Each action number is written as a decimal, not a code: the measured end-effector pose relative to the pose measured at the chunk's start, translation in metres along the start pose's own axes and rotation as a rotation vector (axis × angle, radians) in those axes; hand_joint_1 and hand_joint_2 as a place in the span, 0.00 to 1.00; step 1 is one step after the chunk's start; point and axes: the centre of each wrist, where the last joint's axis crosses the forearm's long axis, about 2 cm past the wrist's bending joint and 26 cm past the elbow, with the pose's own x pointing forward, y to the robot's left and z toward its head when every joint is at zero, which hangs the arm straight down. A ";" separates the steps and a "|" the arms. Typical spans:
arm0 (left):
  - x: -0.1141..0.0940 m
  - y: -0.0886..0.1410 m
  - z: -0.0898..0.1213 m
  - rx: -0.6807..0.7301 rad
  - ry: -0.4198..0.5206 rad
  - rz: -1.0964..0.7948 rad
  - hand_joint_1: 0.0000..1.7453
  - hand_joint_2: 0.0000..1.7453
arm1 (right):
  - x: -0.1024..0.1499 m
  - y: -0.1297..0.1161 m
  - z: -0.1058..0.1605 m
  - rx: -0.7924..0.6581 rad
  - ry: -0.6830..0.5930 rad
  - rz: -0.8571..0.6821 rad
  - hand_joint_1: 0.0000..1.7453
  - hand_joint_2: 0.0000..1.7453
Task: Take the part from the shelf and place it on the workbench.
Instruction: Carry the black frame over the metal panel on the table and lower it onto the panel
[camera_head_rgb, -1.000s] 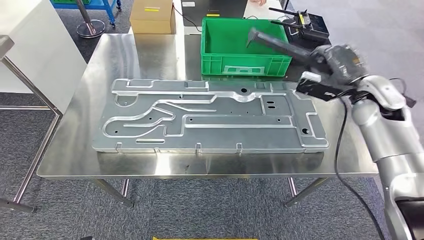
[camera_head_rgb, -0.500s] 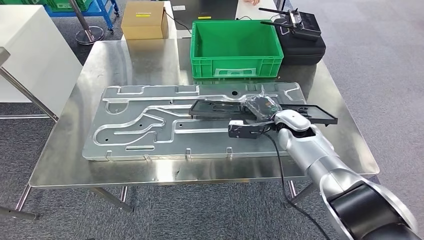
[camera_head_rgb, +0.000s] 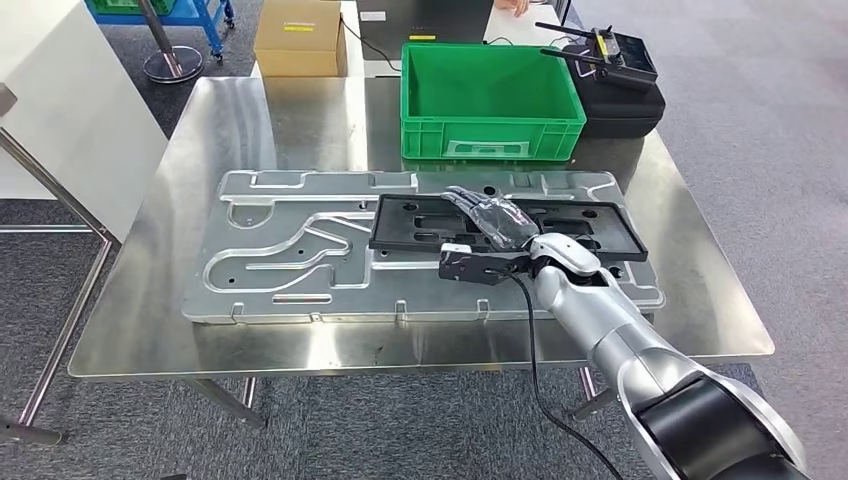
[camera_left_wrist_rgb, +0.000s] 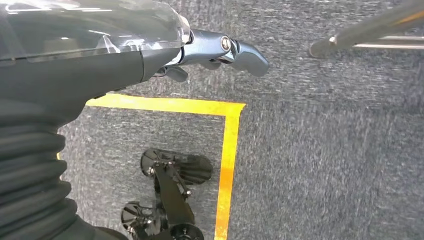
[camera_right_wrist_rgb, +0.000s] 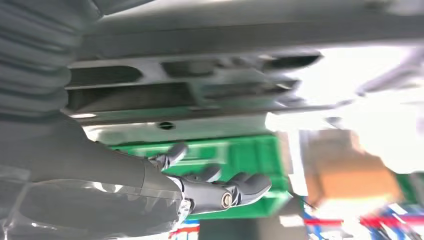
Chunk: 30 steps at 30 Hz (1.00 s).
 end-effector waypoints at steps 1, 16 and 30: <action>0.000 0.000 0.000 0.000 0.003 -0.001 0.00 0.00 | 0.002 -0.002 -0.001 -0.027 -0.029 -0.050 0.00 0.00; -0.012 -0.002 0.009 0.010 -0.010 0.085 0.00 0.00 | 0.011 -0.034 0.101 -0.802 -0.368 -0.525 0.00 0.00; -0.025 -0.008 0.018 0.060 0.006 0.131 0.00 0.00 | -0.007 -0.006 0.373 -1.174 0.239 -0.044 0.00 0.00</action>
